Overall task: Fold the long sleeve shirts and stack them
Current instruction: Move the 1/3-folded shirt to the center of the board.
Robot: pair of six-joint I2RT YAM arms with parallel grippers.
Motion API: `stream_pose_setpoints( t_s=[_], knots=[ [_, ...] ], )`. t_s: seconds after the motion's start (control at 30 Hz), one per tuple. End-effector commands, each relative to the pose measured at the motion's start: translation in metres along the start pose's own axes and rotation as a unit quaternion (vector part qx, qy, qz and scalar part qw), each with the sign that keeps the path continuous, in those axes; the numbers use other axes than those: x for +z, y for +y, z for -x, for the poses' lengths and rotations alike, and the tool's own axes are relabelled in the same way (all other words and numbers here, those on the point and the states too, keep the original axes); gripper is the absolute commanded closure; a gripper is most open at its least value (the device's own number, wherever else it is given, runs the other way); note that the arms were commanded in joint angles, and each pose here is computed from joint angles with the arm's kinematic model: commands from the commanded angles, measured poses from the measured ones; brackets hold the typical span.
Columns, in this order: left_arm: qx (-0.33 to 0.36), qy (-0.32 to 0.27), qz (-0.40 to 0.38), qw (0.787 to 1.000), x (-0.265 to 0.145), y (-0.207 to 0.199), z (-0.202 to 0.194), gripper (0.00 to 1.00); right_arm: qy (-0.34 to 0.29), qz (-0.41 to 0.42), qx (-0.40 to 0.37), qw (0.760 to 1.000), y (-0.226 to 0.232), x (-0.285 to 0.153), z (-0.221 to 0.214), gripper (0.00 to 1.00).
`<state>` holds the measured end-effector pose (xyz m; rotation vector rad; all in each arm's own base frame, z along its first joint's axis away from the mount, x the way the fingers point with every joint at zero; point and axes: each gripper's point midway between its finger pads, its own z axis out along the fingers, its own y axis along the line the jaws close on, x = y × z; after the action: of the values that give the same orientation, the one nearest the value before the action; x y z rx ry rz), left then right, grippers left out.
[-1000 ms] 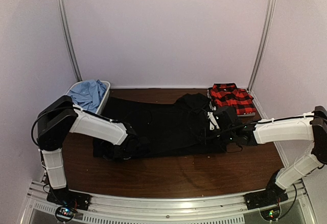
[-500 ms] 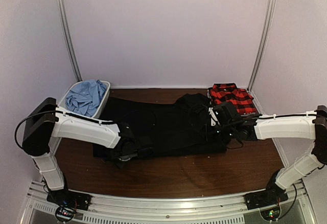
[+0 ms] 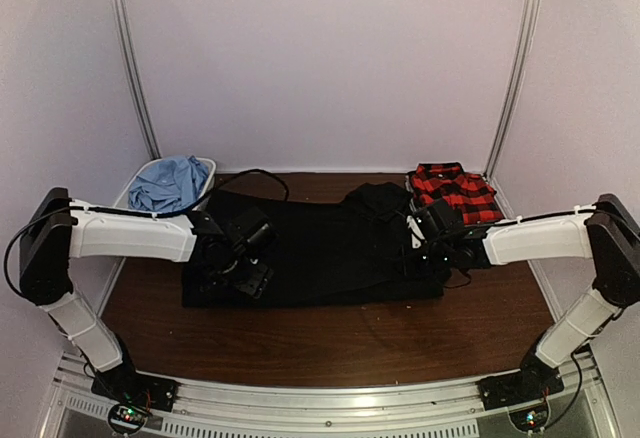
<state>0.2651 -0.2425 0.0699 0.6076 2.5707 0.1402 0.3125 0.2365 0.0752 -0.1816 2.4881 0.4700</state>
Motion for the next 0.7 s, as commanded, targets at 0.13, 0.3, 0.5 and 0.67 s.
stream_pose_setpoints(
  t_s=[0.13, 0.3, 0.5, 0.67],
  knots=[
    [-0.079, -0.053, -0.107, 0.99, 0.023, 0.008, 0.017, 0.27, 0.049, 0.006, -0.004, 0.999, -0.004, 0.022, -0.03, 0.76],
    [-0.088, -0.027, -0.114, 0.989, 0.037, 0.005, -0.004, 0.28, 0.078, -0.023, 0.012, 0.997, -0.026, 0.022, -0.061, 0.76],
    [-0.087, 0.008, -0.108, 0.99, 0.05, 0.006, -0.036, 0.29, 0.113, -0.063, 0.042, 0.991, -0.055, 0.015, -0.105, 0.77],
    [-0.082, 0.028, -0.108, 0.99, 0.05, -0.002, -0.06, 0.3, 0.12, -0.066, 0.071, 0.988, -0.065, 0.002, -0.129, 0.78]
  ],
)
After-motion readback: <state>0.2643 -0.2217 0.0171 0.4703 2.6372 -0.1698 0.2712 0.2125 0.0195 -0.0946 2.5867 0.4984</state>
